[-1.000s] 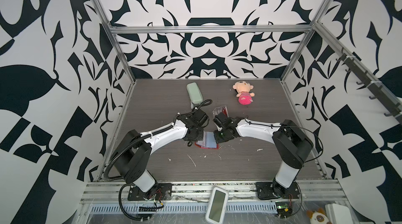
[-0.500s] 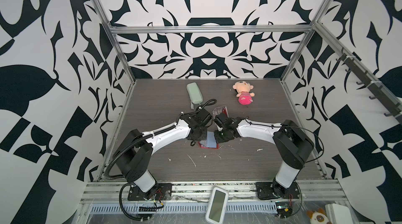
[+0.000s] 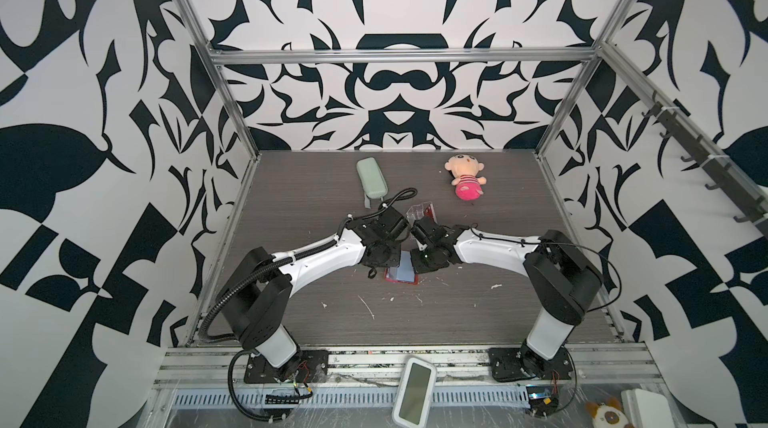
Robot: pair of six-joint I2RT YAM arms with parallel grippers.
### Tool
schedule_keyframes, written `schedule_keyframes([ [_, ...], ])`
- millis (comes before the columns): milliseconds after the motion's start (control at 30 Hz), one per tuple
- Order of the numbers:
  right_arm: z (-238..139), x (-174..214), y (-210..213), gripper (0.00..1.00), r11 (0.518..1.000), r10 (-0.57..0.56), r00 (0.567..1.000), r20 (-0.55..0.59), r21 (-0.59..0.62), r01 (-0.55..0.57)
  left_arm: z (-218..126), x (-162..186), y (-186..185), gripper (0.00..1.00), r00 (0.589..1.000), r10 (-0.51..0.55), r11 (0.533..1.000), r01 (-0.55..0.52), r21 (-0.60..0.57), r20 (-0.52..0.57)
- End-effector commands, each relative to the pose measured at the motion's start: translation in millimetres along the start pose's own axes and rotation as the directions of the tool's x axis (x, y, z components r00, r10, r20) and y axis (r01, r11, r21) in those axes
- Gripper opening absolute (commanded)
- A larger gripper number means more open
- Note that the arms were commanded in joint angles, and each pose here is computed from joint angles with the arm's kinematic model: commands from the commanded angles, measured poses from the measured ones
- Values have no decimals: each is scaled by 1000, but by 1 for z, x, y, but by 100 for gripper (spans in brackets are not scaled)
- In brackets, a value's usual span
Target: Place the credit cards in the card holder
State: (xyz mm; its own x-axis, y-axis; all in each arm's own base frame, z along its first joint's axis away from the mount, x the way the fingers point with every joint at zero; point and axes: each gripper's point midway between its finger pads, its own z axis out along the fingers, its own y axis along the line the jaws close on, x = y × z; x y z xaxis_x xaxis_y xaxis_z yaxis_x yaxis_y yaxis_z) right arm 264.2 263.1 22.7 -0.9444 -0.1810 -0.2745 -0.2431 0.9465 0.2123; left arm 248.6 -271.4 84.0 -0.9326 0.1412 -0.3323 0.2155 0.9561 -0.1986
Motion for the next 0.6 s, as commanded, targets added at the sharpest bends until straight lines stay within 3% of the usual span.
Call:
schedule_keyframes([
  [0,-8,-2,-6,0,1000,23,999,23,14,-23,-9,-5,-12,0,999,-10,998,8,64,31],
  [567,-20,-7,-14,0,999,46,996,76,26,-48,10,3,-41,13,998,-66,969,66,239,-9],
])
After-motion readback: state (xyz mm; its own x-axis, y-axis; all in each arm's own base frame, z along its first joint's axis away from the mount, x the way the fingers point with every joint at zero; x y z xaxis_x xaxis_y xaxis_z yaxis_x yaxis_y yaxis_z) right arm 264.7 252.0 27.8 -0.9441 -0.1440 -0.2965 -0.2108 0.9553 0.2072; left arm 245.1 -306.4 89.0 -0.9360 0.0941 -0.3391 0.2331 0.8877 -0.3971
